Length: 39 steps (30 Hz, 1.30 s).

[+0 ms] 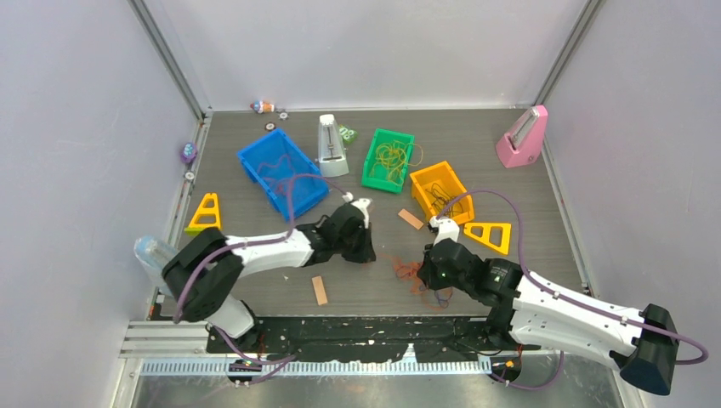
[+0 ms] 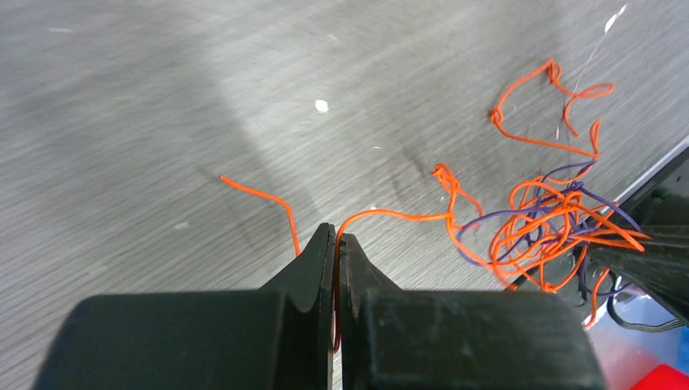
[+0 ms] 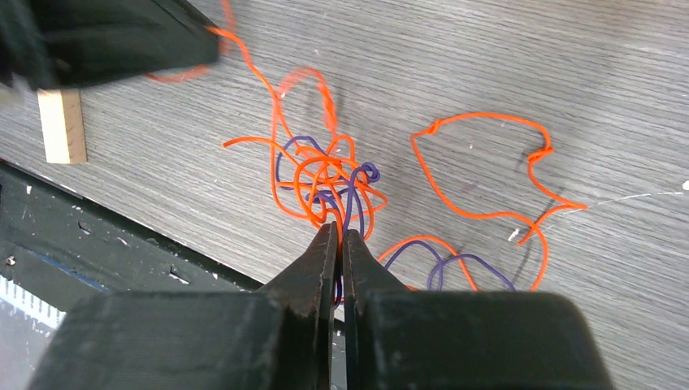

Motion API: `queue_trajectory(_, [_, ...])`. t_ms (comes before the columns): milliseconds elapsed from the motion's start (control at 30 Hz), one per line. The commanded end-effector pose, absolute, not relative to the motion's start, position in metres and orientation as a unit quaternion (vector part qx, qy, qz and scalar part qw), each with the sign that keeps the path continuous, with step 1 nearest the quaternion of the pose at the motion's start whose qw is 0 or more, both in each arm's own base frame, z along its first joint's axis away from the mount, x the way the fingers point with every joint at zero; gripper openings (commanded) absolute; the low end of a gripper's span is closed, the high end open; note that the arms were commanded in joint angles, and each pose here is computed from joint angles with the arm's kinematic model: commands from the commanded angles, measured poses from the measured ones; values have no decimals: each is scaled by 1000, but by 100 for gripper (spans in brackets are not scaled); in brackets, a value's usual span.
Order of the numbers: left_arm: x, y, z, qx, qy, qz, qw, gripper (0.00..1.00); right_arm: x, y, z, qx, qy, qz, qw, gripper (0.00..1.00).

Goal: Untangle the cables

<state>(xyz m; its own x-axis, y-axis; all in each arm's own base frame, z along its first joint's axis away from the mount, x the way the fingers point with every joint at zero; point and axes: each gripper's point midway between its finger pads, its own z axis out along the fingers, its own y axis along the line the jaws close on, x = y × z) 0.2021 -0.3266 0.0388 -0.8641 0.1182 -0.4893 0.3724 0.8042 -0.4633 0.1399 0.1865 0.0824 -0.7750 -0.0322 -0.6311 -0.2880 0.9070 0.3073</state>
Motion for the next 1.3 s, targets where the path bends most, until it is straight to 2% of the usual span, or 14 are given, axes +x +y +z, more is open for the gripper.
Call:
queue_trajectory(0, [231,-294,80,93,900,-310,293,0,147,177,92,-54,916,190,349,11])
queue_trajectory(267, [249,-194,106,39,904,-230,358,0,149,163,81,-17,921,167,352,23])
queue_trajectory(333, [249,-180,116,27,899,-228,374,0,147,164,77,-23,923,167,346,19])
queue_trajectory(367, [249,-173,122,20,896,-227,382,0,147,165,75,-28,924,166,344,9])
queue_trajectory(467, [248,-168,144,15,881,-240,407,0,145,172,72,-43,926,175,333,5])
queue_trajectory(533, [245,-172,156,21,875,-258,409,0,143,184,76,-68,921,196,330,17])
queue_trajectory(567, [244,-176,162,27,872,-269,408,0,146,191,82,-83,915,208,337,36])
queue_trajectory(633, [240,-184,168,45,869,-287,400,0,148,202,90,-107,907,223,342,62])
queue_trajectory(667, [239,-186,171,52,869,-291,397,0,149,204,93,-114,904,225,346,69])
queue_trajectory(767, [237,-185,178,66,869,-287,398,0,162,211,106,-135,896,211,366,73])
queue_trajectory(933, [237,-177,190,67,868,-269,411,0,184,197,101,-121,913,115,372,98])
queue_trajectory(1100, [236,-174,194,62,866,-267,419,0,195,186,72,-94,933,42,344,98])
queue_trajectory(1167, [236,-174,195,59,865,-268,420,0,195,190,59,-93,938,46,332,93])
queue_trajectory(1267, [239,-166,200,51,863,-253,433,0,197,188,44,-84,943,39,320,63])
